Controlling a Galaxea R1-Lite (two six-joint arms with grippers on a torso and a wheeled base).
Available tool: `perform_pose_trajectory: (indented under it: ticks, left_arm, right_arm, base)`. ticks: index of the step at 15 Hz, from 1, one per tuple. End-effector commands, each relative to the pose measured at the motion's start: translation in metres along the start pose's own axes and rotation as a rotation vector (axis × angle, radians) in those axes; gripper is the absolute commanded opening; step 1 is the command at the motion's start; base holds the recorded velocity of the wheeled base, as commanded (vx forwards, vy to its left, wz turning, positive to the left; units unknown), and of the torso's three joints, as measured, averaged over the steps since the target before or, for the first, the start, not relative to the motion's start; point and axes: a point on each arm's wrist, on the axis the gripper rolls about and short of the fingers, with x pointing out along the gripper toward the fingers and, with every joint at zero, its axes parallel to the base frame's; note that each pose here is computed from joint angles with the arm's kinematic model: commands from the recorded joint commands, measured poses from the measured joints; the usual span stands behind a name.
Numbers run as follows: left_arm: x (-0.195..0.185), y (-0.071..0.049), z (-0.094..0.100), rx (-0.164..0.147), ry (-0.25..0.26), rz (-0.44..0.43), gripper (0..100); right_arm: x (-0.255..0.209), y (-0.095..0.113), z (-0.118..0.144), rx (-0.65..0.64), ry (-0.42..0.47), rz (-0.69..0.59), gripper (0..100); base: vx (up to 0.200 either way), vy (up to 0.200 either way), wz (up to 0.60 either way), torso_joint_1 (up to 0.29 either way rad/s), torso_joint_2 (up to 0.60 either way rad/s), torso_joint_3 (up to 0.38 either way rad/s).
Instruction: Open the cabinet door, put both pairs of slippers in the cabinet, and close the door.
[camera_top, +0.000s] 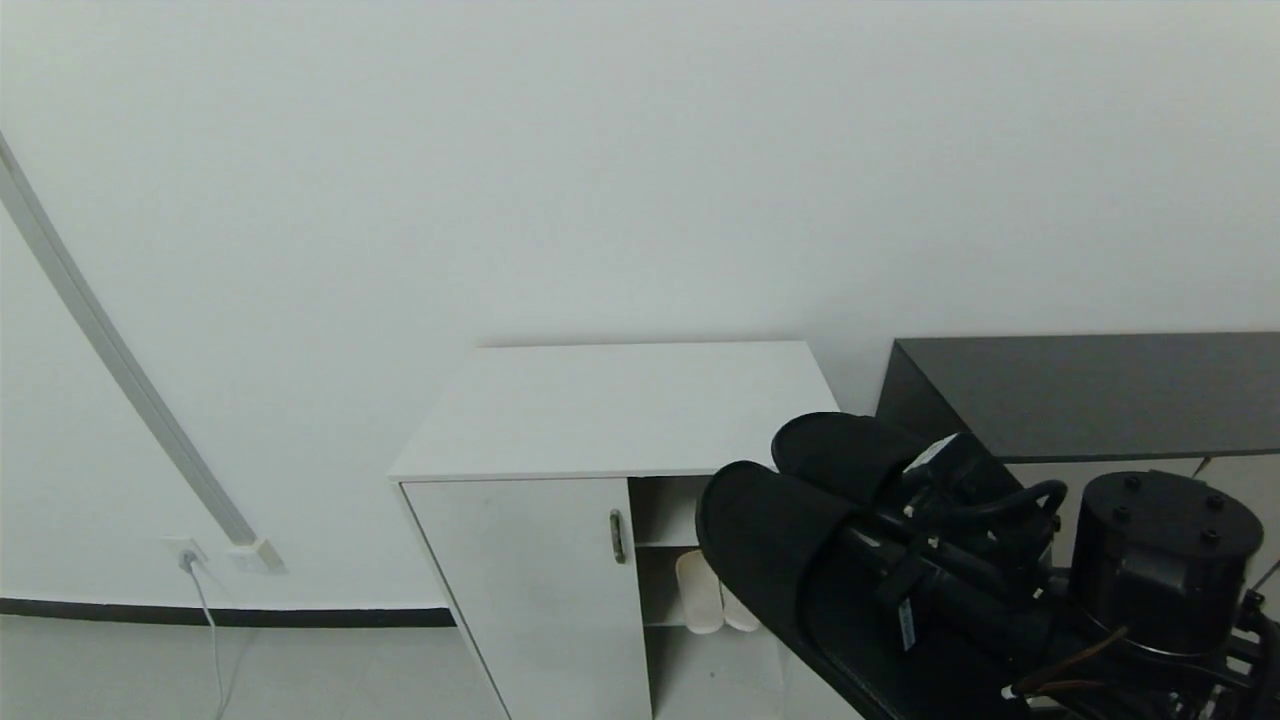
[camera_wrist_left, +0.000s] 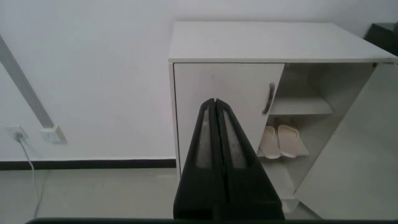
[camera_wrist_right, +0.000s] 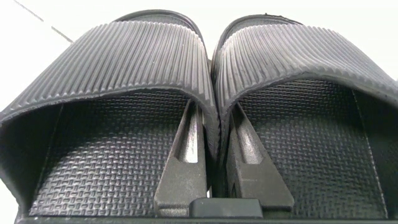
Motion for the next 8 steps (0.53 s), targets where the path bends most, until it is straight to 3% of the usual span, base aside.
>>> perform_pose_trajectory:
  ticks: [1,8]
  left_arm:
    - [0.0001,0.0,-0.0001,-0.001,0.002,0.001,0]
    - [0.0001,0.0,-0.0001,-0.001,0.002,0.001,0]
  right_arm:
    - [0.0013,0.0014,-0.0018,-0.002,0.006,0.013,0]
    - [-0.0019,0.0103,0.0001,0.016,-0.006,0.057,0]
  base:
    - [0.0,0.0,0.0,0.0,0.0,0.0]
    - [0.0,0.0,0.0,0.0,0.0,0.0]
